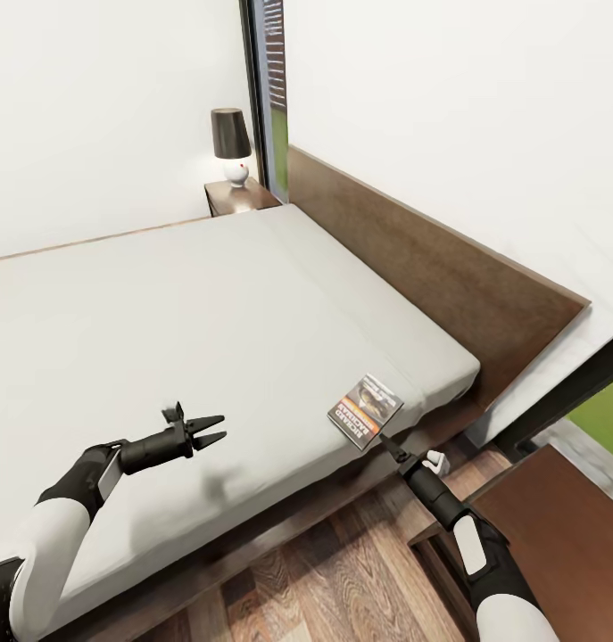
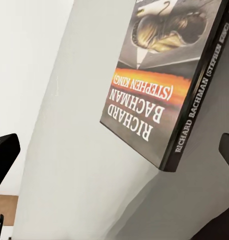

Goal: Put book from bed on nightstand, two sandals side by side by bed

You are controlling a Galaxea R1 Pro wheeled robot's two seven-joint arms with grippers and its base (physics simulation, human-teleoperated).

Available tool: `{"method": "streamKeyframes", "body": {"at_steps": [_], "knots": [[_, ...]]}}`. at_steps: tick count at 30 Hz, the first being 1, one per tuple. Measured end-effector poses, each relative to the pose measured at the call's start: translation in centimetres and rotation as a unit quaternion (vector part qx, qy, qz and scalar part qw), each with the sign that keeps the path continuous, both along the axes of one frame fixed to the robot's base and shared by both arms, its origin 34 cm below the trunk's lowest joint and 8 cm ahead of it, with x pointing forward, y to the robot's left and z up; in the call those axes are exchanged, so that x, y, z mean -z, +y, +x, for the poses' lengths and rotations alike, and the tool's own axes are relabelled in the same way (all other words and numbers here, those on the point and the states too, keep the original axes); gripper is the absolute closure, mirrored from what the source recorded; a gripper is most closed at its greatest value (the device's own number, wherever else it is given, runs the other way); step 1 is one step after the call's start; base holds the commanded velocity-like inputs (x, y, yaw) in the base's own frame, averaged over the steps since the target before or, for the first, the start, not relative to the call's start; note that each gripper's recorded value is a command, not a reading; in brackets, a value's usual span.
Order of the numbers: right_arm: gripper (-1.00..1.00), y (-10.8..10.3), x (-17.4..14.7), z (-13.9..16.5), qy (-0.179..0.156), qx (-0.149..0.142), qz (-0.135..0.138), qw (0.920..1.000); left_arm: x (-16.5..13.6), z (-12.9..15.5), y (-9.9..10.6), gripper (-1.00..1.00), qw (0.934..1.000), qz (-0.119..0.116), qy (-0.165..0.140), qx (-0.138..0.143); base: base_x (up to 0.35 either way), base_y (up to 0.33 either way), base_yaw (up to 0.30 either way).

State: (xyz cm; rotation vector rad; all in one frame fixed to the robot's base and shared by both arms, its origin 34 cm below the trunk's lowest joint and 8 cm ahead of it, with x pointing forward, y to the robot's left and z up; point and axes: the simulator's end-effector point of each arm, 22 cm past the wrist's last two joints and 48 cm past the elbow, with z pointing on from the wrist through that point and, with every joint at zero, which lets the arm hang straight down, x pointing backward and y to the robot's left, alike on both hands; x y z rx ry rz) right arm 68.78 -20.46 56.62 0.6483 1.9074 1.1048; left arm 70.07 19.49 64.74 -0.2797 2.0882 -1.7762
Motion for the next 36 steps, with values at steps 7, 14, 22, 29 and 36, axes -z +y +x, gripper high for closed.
{"method": "streamKeyframes", "body": {"at_steps": [7,14,22,29,36], "knots": [[-1.0,0.0,0.6,-0.1,0.0,0.0,0.0,1.0,0.6,-0.1,0.0,-1.0,1.0,0.001,0.001,0.0,0.0,0.0,0.0],[-1.0,0.0,1.0,-0.1,0.0,0.0,0.0,1.0,1.0,-0.1,0.0,-1.0,1.0,0.001,0.0,-0.001,0.0,0.0,0.0],[-1.0,0.0,0.9,-0.1,0.0,0.0,0.0,1.0,1.0,-0.1,0.0,-1.0,1.0,0.001,0.0,0.0,0.079,0.032,0.0],[-1.0,0.0,1.0,-0.1,0.0,0.0,0.0,1.0,1.0,-0.1,0.0,-1.0,1.0,0.002,0.001,-0.001,0.046,0.016,0.0],[-1.0,0.0,1.0,-0.1,0.0,0.0,0.0,1.0,1.0,-0.1,0.0,-1.0,1.0,0.002,0.001,0.0,0.002,0.001,0.0]]}}
